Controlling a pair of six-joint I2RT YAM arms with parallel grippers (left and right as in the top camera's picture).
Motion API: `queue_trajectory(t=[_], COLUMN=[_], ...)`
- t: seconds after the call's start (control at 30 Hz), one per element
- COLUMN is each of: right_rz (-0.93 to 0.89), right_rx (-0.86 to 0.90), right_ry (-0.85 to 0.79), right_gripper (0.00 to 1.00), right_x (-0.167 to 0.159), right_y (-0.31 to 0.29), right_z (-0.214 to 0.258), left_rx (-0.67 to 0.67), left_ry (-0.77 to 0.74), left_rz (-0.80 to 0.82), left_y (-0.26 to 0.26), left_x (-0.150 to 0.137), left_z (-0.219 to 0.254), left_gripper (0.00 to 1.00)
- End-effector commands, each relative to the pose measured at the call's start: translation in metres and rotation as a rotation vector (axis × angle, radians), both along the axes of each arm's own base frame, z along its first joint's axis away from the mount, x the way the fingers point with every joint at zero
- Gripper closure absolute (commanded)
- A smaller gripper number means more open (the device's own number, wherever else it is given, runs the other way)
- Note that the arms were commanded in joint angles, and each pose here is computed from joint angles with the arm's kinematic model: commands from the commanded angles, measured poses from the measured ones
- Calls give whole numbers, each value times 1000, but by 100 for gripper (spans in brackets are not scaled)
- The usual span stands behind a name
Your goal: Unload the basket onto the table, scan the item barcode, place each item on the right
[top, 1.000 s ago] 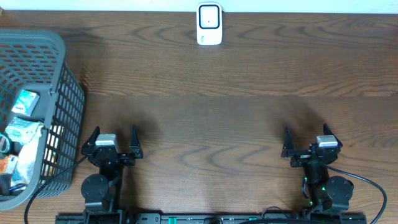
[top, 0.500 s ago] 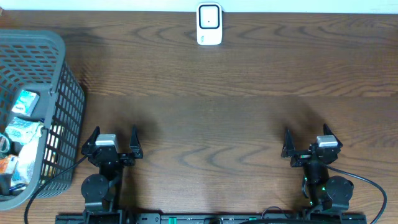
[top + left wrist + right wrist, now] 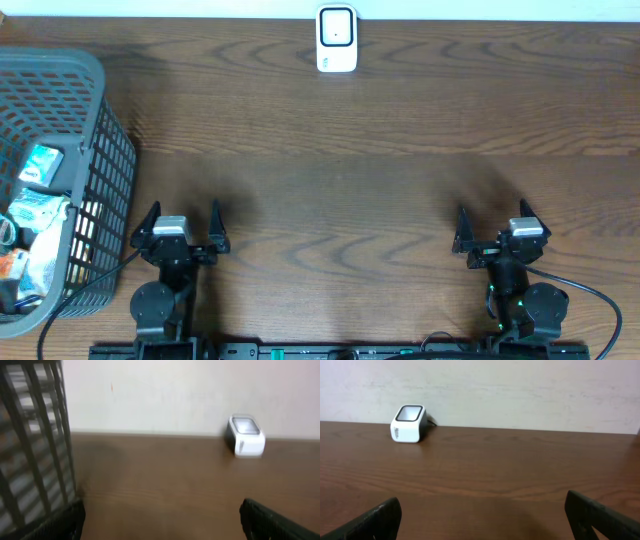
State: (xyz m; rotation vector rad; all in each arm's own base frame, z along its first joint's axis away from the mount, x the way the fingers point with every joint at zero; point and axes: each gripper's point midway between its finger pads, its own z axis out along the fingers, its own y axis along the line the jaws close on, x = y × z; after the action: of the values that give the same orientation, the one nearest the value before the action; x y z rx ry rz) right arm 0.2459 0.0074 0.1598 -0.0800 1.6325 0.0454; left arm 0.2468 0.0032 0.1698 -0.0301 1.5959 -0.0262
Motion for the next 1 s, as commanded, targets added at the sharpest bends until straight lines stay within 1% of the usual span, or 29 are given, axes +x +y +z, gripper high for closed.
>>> queue_trajectory(t=[0.0,0.13,0.23,0.33,0.43,0.53,0.6,0.67,0.7,0.77,0.8,0.87,0.93,0.97], right_rz=[-10,-10,-10,-10,-10,-10,-10,-10,-10,-10,-10,-10,-10,-10], right_rx=[13,14,14,14,14,14,14,14,14,14,13,14,14,13], right_ry=[0,0,0,0,0,0,0,0,0,0,0,0,0,0], right_gripper=[1,1,1,1,1,1,1,1,1,1,1,1,1,1], right_x=[0,0,0,0,0,0,0,0,0,0,0,0,0,0], right_y=[-2,-2,-2,-2,-2,-2,-2,-2,-2,-2,-2,-2,-2,-2], right_z=[0,0,0,0,0,0,0,0,0,0,0,0,0,0], left_rx=[6,65,100,129,132,155,185,201,199,199,204,228,230,230], left_ry=[-116,-323,-487,-610,-686,-716,-715,-667,-622,-481,-414,-293,-237,-229], left_rz=[3,12,22,35,39,48,58,59,55,22,-17,-171,-337,-396], left_y=[1,1,0,-1,-1,-1,-1,-1,0,-3,-8,-32,-57,-66], left_x=[-1,-11,-26,-41,-52,-56,-54,-44,-36,-13,-2,20,35,39], left_z=[27,77,115,142,167,189,206,221,226,228,226,219,209,206], left_gripper=[2,2,3,2,2,2,2,3,3,3,3,2,2,3])
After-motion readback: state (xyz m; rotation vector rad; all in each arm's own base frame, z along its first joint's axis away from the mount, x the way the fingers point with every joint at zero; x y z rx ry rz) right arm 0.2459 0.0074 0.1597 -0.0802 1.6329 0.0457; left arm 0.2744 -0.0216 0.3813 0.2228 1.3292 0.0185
